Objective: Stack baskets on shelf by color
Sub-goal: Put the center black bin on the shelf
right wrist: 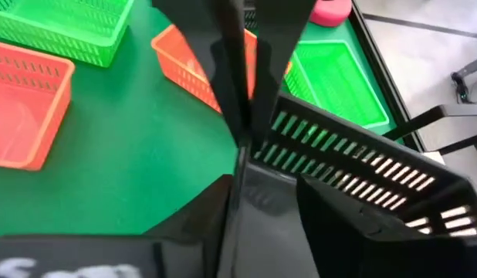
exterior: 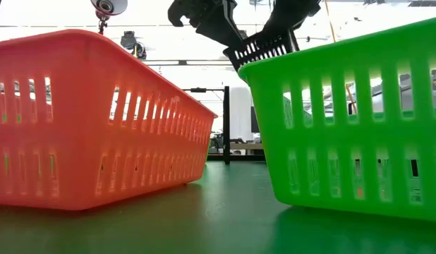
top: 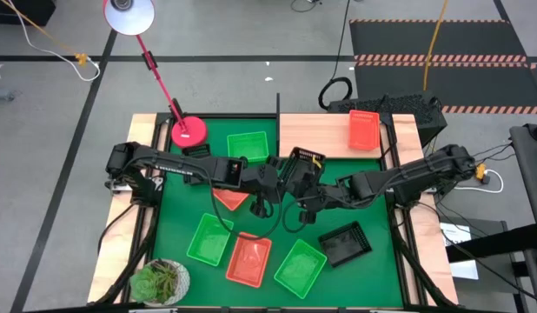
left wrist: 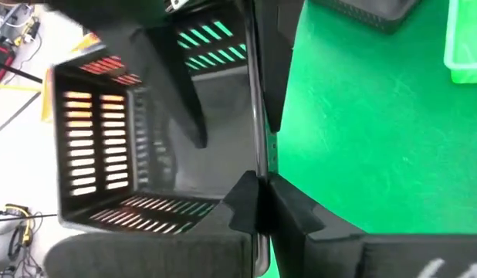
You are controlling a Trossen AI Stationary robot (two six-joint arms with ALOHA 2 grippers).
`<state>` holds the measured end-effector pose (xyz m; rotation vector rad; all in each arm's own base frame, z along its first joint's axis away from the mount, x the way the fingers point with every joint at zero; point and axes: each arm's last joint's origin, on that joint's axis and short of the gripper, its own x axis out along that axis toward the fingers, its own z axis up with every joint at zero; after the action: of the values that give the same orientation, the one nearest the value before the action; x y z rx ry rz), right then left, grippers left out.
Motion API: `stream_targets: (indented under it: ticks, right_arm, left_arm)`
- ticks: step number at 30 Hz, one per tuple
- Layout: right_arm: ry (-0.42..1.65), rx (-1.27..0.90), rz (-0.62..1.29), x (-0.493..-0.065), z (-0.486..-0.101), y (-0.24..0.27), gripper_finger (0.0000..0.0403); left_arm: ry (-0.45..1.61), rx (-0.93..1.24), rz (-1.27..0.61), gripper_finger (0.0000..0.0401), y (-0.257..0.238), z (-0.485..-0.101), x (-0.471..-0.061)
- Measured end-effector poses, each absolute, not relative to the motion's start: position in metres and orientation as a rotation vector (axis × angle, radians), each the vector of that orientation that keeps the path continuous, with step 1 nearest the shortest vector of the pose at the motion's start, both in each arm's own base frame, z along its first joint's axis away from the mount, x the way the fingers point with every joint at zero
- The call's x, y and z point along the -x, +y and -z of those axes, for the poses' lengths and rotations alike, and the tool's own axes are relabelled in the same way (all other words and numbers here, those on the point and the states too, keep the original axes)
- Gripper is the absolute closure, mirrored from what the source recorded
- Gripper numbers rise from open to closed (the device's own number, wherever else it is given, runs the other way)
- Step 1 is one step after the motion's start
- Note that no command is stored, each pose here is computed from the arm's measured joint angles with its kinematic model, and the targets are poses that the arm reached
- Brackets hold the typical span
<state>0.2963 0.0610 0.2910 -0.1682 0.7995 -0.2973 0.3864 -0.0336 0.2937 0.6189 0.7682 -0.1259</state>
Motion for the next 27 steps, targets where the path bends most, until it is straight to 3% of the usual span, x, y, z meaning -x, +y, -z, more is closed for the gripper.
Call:
stream_targets:
  ticks: [6,10,27]
  right_arm:
    - [0.813,0.182,0.29,-0.295,-0.29,0.061,0.035]
    - [0.829,0.204,0.278,-0.294,-0.289,0.061,0.0393]
    - [1.04,0.323,0.243,-0.27,-0.285,0.055,0.0392]
  left_arm:
    - [0.766,-0.619,0.126,0.0393,-0.034,-0.294,-0.387]
    - [0.746,-0.599,0.118,0.0366,-0.034,-0.295,-0.388]
    - [0.681,-0.53,0.076,0.0255,-0.057,-0.317,-0.373]
